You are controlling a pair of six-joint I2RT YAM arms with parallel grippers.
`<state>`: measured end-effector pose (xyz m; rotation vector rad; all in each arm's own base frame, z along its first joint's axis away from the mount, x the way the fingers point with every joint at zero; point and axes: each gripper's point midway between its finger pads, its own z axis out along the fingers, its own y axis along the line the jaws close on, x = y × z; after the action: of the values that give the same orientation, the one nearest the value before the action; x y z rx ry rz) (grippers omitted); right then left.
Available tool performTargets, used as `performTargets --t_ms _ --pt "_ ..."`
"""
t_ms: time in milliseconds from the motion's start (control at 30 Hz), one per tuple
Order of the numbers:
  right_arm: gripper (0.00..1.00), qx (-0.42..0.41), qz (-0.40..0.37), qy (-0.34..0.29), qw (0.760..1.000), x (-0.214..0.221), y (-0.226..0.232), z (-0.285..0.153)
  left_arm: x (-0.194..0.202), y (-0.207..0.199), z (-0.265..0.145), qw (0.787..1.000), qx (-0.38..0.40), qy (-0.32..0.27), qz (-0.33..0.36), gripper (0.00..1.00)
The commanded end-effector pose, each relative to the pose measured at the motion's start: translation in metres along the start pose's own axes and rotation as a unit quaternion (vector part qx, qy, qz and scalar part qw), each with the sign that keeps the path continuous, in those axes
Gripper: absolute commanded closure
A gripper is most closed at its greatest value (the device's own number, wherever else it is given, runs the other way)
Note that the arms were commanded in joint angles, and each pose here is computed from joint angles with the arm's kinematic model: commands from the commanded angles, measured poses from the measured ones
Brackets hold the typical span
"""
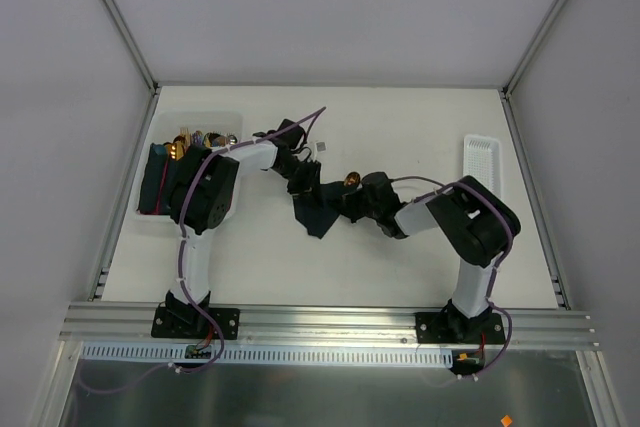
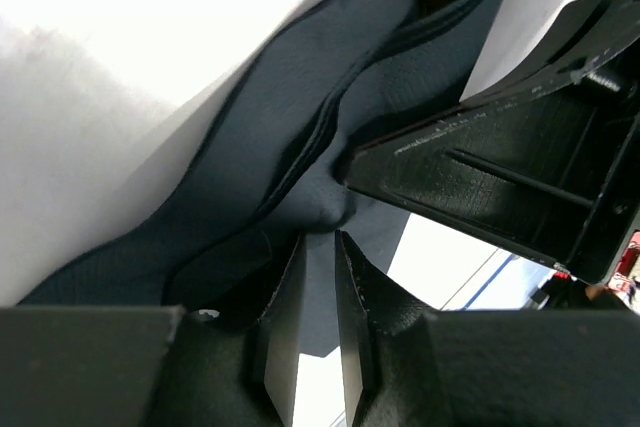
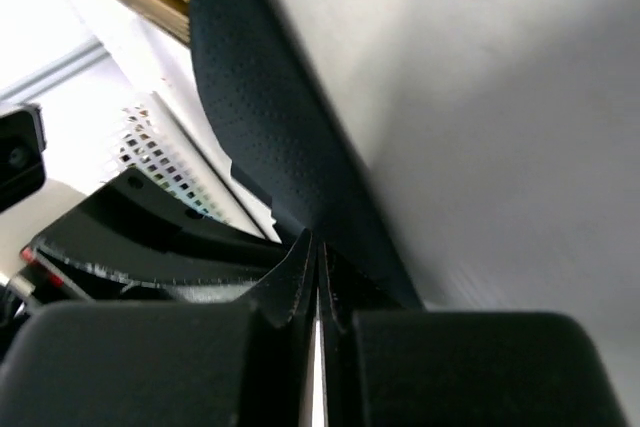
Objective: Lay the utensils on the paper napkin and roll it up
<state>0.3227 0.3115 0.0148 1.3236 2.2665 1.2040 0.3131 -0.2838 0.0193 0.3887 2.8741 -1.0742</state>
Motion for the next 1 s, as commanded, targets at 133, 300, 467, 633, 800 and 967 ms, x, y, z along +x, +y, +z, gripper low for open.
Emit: performTargets --t_ms 133,300,467,633,800,967 --pt "1.00 0.088 0.059 -0.045 0.993 -0.019 -0.086 -0.019 0.003 0.008 0.018 0.999 -0.008 0.022 0.046 0.82" --pt "1.00 0.063 0.022 -0.041 0.997 -0.015 -0.072 -0.030 0.008 0.010 0.019 0.997 -0.008 0.033 0.065 0.82" --pt "0.83 0.034 -0.052 -0.024 0.998 -0.016 -0.038 -0.035 0.012 0.010 0.021 0.996 0.000 0.048 0.075 0.83" --pt "0.71 -0.018 -0.132 0.001 0.991 -0.023 0.014 -0.041 0.016 0.013 0.023 0.995 -0.001 0.061 0.085 0.84" --pt "0.70 -0.035 -0.188 0.022 0.981 -0.037 0.048 -0.043 0.014 0.015 0.022 0.993 -0.005 0.062 0.100 0.84" --pt "0.77 -0.006 -0.250 0.047 0.967 -0.039 0.055 -0.042 0.012 0.014 0.022 0.993 -0.004 0.066 0.100 0.84"
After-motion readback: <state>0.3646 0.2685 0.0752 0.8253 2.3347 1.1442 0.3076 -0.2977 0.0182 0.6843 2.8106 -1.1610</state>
